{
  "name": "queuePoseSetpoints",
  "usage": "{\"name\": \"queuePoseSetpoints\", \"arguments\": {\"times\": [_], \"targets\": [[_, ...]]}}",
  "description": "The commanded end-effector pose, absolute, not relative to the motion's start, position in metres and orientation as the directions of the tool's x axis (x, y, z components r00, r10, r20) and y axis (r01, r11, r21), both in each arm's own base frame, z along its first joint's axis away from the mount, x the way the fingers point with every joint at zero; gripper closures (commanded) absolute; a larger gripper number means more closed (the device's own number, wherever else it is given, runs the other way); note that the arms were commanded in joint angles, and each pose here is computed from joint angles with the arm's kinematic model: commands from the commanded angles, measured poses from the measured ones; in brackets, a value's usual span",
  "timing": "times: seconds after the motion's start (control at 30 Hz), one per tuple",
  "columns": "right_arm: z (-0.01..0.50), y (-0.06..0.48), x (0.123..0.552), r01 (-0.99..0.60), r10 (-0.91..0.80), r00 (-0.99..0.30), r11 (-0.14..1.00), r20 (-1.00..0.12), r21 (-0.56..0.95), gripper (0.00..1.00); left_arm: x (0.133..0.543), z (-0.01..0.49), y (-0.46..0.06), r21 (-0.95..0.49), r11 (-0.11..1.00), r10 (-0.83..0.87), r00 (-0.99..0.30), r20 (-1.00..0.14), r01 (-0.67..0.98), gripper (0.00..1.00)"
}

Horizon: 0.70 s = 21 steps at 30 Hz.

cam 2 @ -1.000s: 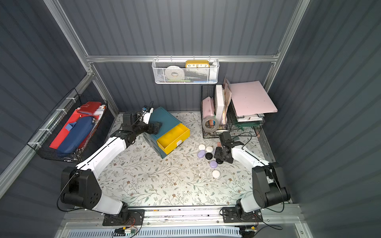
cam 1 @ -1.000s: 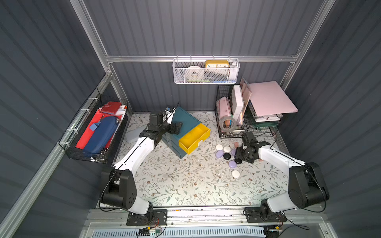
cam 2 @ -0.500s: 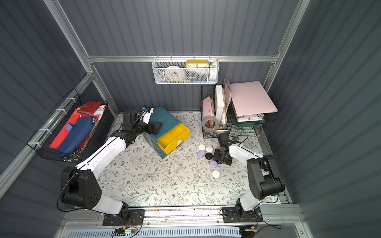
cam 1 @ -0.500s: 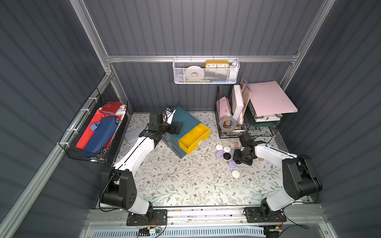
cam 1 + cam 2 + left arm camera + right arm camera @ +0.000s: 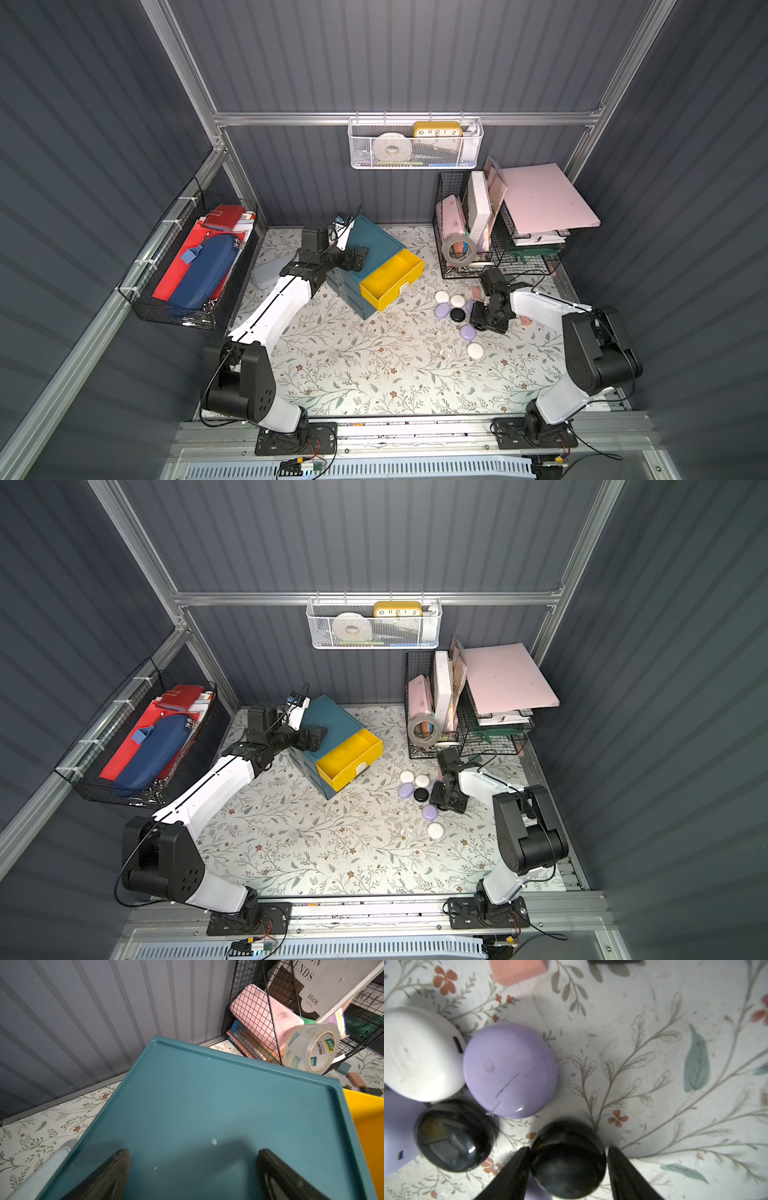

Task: Put the bluetooth earphones in the drawer according to color
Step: Pick up the Bluetooth earphone from the center of the board.

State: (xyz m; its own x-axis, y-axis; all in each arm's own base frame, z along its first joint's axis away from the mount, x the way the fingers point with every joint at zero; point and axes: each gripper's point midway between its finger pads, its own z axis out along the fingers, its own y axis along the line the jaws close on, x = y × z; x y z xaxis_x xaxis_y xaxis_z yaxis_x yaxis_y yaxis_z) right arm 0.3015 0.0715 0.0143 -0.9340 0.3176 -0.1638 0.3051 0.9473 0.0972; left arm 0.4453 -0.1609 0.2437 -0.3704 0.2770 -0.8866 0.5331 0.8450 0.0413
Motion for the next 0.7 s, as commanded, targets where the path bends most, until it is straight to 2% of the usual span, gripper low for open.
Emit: {"name": "queuePoseSetpoints", "arguments": {"times": [0.0,0.17,0.37,0.57,0.67], "targets": [[0.0096,0.0702,0.3026,0.317,0.328,-0.931,0.944,-0.157,0.093,0.4,0.4315,0.2133,-0.1627,-0.023,0.843,0.287,-0.487,-0.825,0.537,0.01],[0.0082,0.0687,0.2987,0.32,0.329,-0.932,0.944,-0.152,0.086,0.43,0.4317,0.2132,-0.1617,-0.018,0.845,0.29,-0.487,-0.824,0.534,0.0],[0.0067,0.0679,0.295,0.325,0.334,-0.931,0.942,-0.146,0.082,0.55,0.4309,0.2138,-0.1629,-0.02,0.842,0.291,-0.486,-0.824,0.539,0.01],[0.0078,0.0681,0.2941,0.323,0.333,-0.931,0.942,-0.148,0.087,0.75,0.4307,0.2132,-0.1633,-0.02,0.842,0.292,-0.487,-0.823,0.539,0.01],[0.0113,0.0685,0.2956,0.318,0.329,-0.93,0.943,-0.161,0.094,0.9,0.4304,0.213,-0.1634,-0.02,0.842,0.292,-0.487,-0.823,0.539,0.01]]}}
